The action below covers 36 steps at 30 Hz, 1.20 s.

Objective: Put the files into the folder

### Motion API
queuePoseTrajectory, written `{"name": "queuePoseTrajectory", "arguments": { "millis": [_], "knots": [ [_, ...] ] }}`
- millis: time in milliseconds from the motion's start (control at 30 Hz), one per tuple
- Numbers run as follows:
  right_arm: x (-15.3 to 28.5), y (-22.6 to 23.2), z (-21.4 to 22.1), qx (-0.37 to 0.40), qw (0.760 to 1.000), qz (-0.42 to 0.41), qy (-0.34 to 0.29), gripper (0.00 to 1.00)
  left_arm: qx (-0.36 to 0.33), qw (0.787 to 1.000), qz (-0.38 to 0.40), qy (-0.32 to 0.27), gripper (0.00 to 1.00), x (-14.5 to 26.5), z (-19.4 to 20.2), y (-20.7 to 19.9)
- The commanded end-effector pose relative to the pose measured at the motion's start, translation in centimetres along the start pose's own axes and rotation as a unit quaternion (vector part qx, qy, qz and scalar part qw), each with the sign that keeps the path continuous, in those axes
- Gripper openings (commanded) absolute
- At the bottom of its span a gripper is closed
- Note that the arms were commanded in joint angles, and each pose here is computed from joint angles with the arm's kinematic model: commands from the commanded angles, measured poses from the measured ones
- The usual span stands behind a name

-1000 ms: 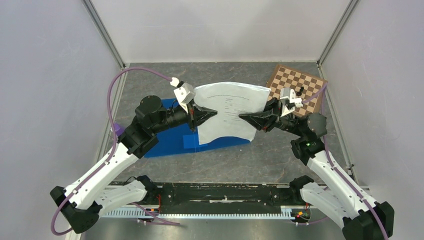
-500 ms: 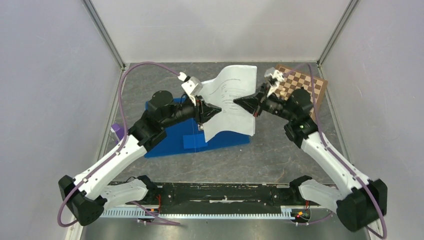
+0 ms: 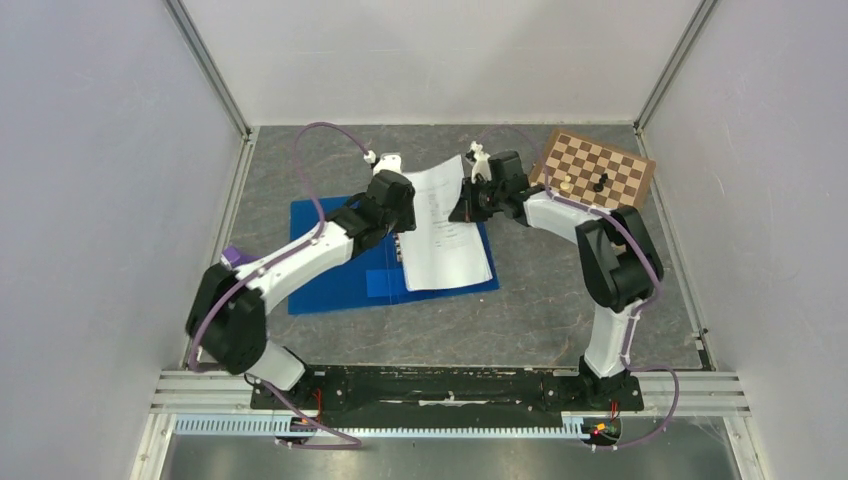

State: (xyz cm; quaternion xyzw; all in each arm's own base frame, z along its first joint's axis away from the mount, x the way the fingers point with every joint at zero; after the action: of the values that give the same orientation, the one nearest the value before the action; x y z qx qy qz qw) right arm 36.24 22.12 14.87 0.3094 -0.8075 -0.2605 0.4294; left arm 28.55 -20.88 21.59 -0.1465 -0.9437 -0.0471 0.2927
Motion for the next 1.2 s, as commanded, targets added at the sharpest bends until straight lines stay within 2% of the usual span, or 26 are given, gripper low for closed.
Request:
{"name": "queuePoseTrajectory", "arguments": {
  "millis": [0,200,433,567,700,900,1167],
  "knots": [
    [-1.8,-2.1,-0.4,-0.003,0.998,0.069,0.005,0.00,0.064,0.991,-0.110,0.034,0.50,-3.9,0.5,1.9],
    [-1.7,-4.6,1.4,0.000,0.991,0.130,0.012,0.00,0.033,0.986,-0.132,0.099,0.45,-8.3,2.4,2.6],
    [-0.6,-4.9,1.7,0.028,0.988,0.151,0.014,0.00,0.041,0.990,-0.084,0.106,0.41,-10.6,3.6,1.2],
    [0.0,-4.7,1.5,0.035,0.988,0.151,0.008,0.00,0.031,0.988,-0.084,0.124,0.36,-11.5,4.2,1.1],
    [0.1,-4.6,1.7,0.036,0.989,0.146,0.009,0.00,0.026,0.987,-0.083,0.137,0.27,-12.0,4.7,1.0],
    [0.3,-4.8,2.5,0.033,0.989,0.144,0.016,0.00,0.025,0.986,-0.073,0.149,0.04,-11.9,5.3,0.8],
    [2.2,-4.4,3.5,0.026,0.988,0.151,0.001,0.00,0.066,0.982,-0.061,0.164,0.02,-9.1,6.5,-0.2]
  ]
}}
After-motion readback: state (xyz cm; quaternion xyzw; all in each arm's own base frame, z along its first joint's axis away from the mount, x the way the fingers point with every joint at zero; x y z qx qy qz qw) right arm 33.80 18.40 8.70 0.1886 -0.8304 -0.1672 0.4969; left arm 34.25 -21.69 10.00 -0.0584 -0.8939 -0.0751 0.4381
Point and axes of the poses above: each gripper's point midway between its finger pads, its own x axis back along the fingers, its own y axis along the line the jaws close on, z = x × y, the point moved 8 cm from there along x, back along the fingers, and after that the axes turned 15 degrees about -x, right-handed, at the moved point
